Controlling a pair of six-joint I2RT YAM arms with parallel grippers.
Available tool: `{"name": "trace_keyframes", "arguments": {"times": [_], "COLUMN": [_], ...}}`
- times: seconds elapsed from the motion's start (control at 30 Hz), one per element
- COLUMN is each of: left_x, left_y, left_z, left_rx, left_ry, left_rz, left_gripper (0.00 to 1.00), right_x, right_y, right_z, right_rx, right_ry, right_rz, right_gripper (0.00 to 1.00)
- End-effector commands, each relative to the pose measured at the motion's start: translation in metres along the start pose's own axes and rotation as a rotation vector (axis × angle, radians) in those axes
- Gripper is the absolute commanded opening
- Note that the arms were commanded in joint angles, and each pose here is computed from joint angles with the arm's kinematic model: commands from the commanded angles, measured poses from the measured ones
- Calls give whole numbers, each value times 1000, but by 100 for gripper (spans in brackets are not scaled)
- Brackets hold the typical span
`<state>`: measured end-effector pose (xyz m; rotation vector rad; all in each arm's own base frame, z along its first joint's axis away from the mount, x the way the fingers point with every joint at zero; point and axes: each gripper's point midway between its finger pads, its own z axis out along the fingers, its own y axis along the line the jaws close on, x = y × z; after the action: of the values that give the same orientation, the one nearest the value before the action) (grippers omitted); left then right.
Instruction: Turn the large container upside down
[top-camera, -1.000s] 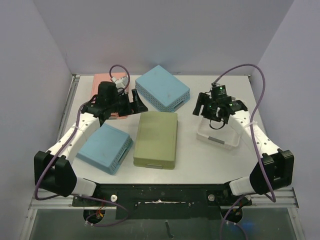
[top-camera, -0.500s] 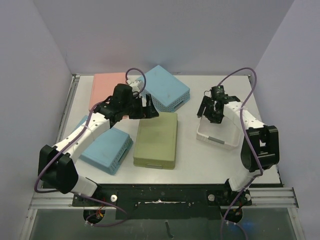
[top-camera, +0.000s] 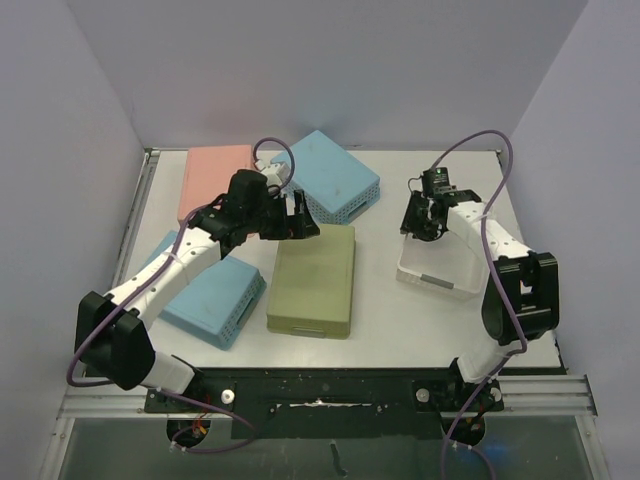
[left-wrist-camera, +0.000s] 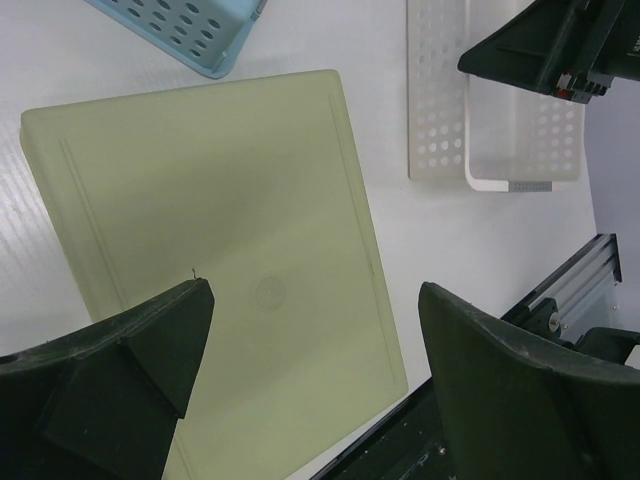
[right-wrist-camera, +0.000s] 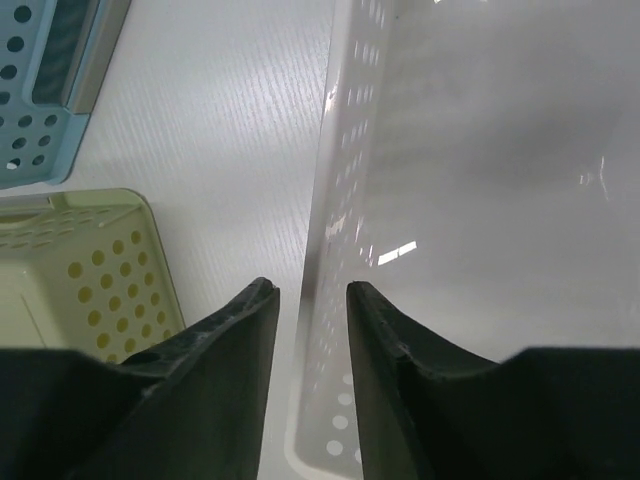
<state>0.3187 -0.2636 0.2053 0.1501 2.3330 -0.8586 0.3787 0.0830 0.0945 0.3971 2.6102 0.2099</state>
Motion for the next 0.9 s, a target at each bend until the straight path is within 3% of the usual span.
{"name": "trace_keyframes", "arguments": {"times": [0.0, 0.07, 0.2, 0.33, 0.57, 0.73, 0.87], "left_x": [-20, -20, -23, -31, -57, -66, -73], "left_y": [-13, -14, -13, -4, 24, 50, 65], "left_z": [-10, -9, -10, -20, -51, -82, -97], "left_rx": [38, 40, 28, -15, -141, -166, -215], "left_ry": [-76, -68, -67, -122, -212, -288, -362], "left_rz": [52, 59, 69, 67, 79, 53, 42], "left_gripper": [86, 86, 86, 86, 86, 86, 86], "right_x": [-28, -30, -38, -64, -96, -100, -77], "right_y": [1, -5, -2, 23, 116, 130, 117], "right_z": [-3, 6, 7, -26, -132, -169, -162], "right_rx": [12, 50, 55, -34, -578, -806, -1044], "right_ry": [-74, -71, -75, -141, -290, -269, -198], "right_rz": [-14, -4, 7, -28, -108, -53, 87], "right_gripper": [39, 37, 1, 0, 0, 0, 0]}}
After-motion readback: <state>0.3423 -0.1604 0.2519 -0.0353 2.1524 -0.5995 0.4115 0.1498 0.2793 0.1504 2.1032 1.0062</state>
